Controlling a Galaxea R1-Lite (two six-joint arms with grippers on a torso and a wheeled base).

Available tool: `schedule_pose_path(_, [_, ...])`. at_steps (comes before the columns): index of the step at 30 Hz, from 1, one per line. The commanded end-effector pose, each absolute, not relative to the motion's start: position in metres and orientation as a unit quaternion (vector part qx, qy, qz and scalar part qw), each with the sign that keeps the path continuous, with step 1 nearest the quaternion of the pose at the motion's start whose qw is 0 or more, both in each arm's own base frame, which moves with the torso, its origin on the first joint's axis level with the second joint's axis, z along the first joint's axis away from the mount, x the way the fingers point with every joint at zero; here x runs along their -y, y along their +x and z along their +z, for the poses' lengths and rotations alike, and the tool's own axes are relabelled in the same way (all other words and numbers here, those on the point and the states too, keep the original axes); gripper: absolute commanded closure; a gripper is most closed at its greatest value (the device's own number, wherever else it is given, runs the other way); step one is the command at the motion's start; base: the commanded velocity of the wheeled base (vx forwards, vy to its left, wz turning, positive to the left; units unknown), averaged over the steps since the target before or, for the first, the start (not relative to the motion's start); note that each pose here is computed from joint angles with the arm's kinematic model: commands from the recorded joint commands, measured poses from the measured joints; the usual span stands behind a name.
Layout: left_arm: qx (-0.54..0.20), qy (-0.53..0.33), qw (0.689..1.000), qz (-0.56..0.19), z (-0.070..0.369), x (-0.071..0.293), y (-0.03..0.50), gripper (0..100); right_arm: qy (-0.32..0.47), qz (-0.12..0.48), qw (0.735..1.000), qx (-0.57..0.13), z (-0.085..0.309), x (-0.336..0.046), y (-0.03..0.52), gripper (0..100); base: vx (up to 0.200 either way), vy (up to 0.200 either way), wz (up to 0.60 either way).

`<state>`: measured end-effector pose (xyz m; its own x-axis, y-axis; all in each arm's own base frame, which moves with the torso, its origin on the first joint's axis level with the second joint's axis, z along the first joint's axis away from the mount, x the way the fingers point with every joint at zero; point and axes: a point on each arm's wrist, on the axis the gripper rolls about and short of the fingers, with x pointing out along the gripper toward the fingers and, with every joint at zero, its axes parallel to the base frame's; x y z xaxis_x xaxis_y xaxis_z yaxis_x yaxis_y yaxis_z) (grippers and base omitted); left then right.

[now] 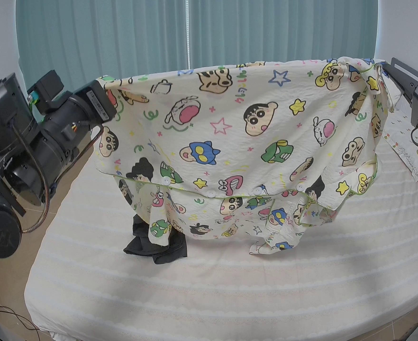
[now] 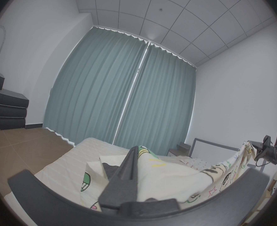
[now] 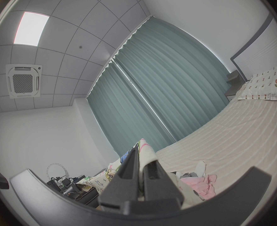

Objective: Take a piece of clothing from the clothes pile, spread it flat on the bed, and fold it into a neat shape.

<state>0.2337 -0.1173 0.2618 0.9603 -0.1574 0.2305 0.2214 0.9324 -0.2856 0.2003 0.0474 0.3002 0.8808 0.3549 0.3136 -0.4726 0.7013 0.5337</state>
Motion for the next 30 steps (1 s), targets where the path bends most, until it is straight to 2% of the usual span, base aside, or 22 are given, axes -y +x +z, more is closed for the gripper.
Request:
schedule_pose_path(1, [0.068,-0.145,0.982,-0.095,0.237,0.112,0.223,100,0.314,0.215,0.923,0.064,0.282,-0.047,0.203,100,0.000,0.000,0.00])
schedule_pose_path(4, [0.068,-0.145,0.982,-0.096,0.231,0.112,0.222,100,0.314,0.212,0.924,0.053,0.276,-0.048,0.204,100,0.000,0.000,0.00])
schedule_pose_path(12, [0.059,-0.170,0.978,-0.103,0.228,0.116,0.220,100,0.316,0.208,0.925,0.030,0.263,-0.049,0.206,100,-0.200,0.000,0.00])
schedule_pose_path(25, [0.067,-0.176,0.976,-0.113,0.232,0.113,0.207,100,0.316,0.224,0.919,0.066,0.280,-0.046,0.186,100,-0.200,0.000,0.00])
schedule_pose_path(30, [0.065,-0.185,0.974,-0.114,0.231,0.111,0.203,100,0.318,0.228,0.918,0.064,0.279,-0.048,0.184,100,0.000,0.000,0.00])
